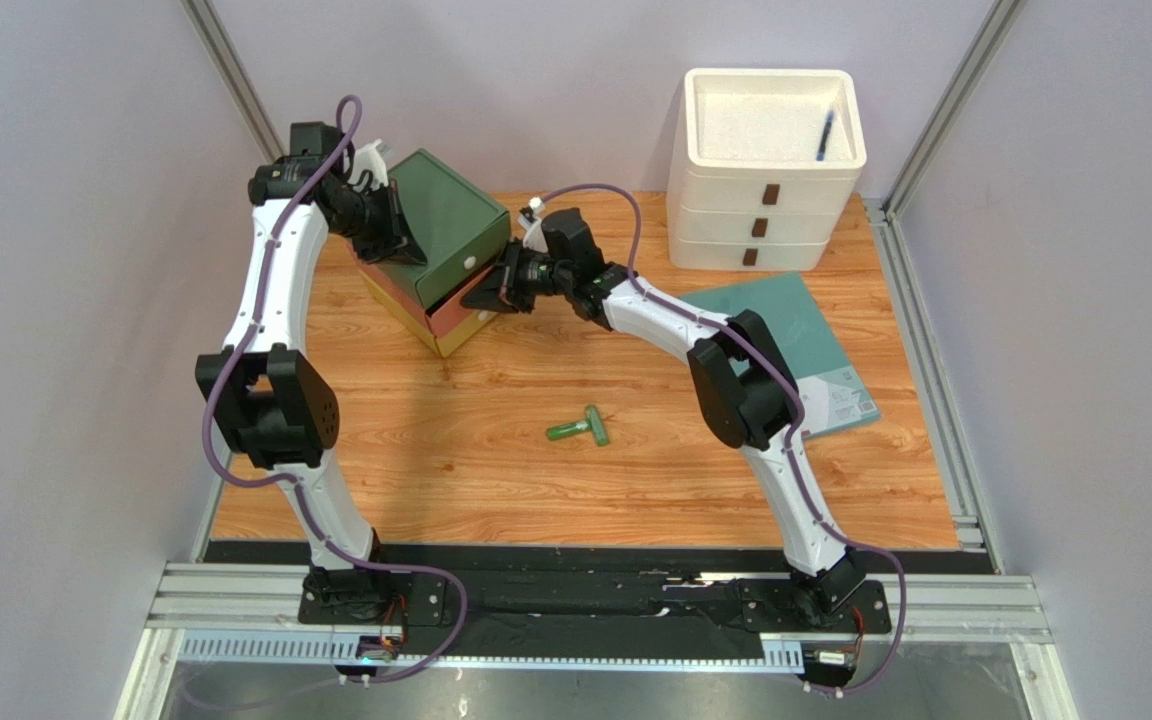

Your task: Organize the makeup

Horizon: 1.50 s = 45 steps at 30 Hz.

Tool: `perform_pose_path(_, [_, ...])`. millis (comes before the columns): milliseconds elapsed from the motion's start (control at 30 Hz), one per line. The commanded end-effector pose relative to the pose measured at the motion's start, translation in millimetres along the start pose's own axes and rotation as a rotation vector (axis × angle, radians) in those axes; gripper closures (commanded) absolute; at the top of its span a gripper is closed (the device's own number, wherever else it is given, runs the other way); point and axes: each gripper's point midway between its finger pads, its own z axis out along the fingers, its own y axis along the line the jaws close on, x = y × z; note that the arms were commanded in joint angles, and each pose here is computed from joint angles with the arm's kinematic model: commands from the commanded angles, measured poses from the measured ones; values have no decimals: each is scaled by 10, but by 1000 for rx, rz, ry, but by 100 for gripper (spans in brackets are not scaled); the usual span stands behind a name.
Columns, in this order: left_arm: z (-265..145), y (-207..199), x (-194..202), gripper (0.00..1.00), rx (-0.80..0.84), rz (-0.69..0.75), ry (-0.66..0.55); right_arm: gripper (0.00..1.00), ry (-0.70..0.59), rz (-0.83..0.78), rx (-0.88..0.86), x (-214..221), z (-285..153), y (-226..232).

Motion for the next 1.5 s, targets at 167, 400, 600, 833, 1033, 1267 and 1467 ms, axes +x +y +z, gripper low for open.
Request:
perform_pose_path(167, [249,463,550,100,-156,-55,245,100,-33,-11,21,-32,-29,5])
perform_pose_path(400, [235,474,586,100,-158,-55,255,100,-59,38,11,-214,229,-47])
perform_pose_path(600, [221,482,604,100,-164,-50,257,100,-66,73,37,-287,305,-95])
perform_pose_path(833, [234,458,573,100,-152,-55,247,93,-63,77,51,-212,142,-116])
perform_pose_path(1033, [237,452,563,100,-148,-56,244,50,-76,145,21,-58,-75,-350])
perform_pose_path(1267, [238,462,579,100,-152,-56,251,41,-77,241,-53,20,10,-611])
perform_pose_path(1467, [226,476,602,100,-159,-52,259,41,-106,297,-120,-43,124,-704])
